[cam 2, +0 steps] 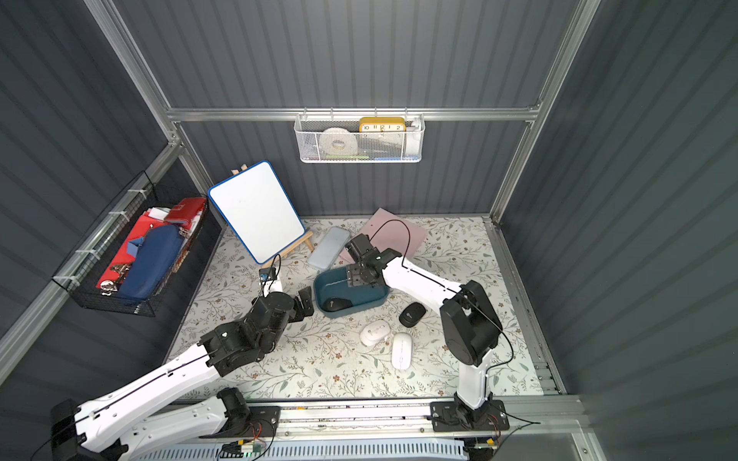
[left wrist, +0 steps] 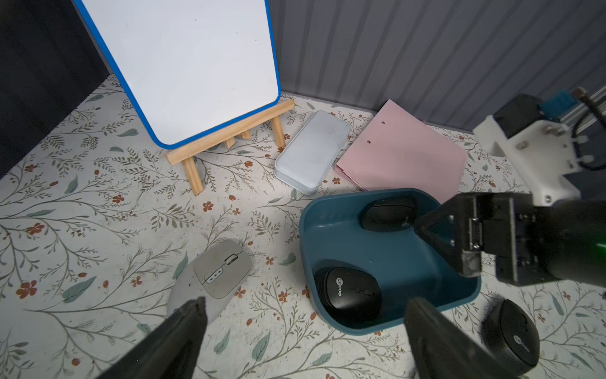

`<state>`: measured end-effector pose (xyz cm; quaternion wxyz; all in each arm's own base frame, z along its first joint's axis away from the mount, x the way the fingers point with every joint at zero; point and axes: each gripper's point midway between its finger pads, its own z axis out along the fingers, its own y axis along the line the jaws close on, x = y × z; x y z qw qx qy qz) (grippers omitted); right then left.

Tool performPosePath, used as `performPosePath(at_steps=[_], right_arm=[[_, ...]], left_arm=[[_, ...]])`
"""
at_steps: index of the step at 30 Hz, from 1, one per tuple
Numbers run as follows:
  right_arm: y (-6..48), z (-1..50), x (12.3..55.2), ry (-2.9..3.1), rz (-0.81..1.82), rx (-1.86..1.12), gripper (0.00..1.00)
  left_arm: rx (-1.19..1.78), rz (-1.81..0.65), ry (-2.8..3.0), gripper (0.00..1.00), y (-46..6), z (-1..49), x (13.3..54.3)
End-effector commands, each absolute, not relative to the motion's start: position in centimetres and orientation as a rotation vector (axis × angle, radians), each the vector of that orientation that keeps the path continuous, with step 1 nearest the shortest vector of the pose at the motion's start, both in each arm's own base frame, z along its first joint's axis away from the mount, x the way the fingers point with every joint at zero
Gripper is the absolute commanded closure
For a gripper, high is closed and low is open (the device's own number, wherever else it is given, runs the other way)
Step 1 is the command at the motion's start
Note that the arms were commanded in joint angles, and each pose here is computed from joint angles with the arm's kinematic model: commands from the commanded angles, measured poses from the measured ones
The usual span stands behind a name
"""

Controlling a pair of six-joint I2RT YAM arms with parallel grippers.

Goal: Take out the mouse from the storage box
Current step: Pick up the mouse from the storage box.

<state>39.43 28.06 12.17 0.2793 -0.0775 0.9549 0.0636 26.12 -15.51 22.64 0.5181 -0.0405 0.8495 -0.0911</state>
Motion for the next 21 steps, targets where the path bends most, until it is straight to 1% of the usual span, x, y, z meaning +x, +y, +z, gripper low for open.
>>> performPosePath(at_steps=[1,7,17,21], right_arm=[[27.6,11.6,40.6,2.56,0.064,-0.177,0.17],[28.9,10.3,42.8,2.545,0.063,-0.204,0.17],[30.7,9.0,44.4,2.554,0.092,-0.233,0.18],[30.9,7.6,44.6,2.581,0.091,-0.243,0.19]], left_arm=[[-0.134,-0.191,2.023,0.01,-14.4,22.5,26.0],[-0.123,-0.182,2.025,0.01,-14.4,22.3,26.0],[-0.115,-0.188,2.037,0.01,-14.6,21.7,25.9],[-0.109,-0.192,2.039,0.01,-14.7,21.7,25.9]])
